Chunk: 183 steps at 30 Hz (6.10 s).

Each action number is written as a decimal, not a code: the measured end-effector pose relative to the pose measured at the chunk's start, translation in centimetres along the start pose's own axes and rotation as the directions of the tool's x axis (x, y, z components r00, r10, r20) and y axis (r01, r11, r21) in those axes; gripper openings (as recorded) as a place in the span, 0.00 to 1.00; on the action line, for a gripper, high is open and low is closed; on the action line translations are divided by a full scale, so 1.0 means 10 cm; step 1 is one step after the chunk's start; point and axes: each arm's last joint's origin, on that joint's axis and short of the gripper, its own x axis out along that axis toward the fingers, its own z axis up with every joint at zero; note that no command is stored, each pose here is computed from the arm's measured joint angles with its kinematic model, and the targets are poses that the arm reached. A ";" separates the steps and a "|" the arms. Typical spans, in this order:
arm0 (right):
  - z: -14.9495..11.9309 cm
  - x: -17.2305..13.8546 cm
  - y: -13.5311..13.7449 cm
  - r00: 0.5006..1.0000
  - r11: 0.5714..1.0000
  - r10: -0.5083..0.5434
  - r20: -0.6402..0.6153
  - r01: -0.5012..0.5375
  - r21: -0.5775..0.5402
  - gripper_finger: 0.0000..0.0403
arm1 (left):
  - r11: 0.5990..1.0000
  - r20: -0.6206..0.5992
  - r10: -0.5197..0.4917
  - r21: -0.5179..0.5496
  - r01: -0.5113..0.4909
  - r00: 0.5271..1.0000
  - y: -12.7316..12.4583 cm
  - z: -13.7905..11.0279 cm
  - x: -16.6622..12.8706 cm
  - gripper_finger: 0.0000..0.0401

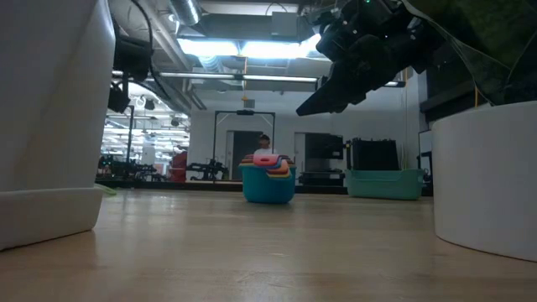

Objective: Nest measuring cups in basket
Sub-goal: Stack the light green measuring cup on top of the red measuring cup

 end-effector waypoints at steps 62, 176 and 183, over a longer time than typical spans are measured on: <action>0.00 0.00 0.00 1.000 1.000 0.000 -0.001 0.000 -0.004 0.26 | 0.987 -0.298 0.112 -0.079 -0.141 0.948 0.08 0.29 0.49 0.22; 0.01 0.00 0.00 1.000 0.998 -0.003 0.016 0.004 -0.056 0.26 | 0.863 0.215 -0.502 0.059 0.502 0.838 -1.13 1.18 0.16 0.18; 0.01 0.00 0.00 1.000 0.998 -0.003 0.016 0.004 -0.056 0.26 | 0.898 0.166 -0.438 0.025 0.440 0.884 -1.13 1.10 0.24 0.31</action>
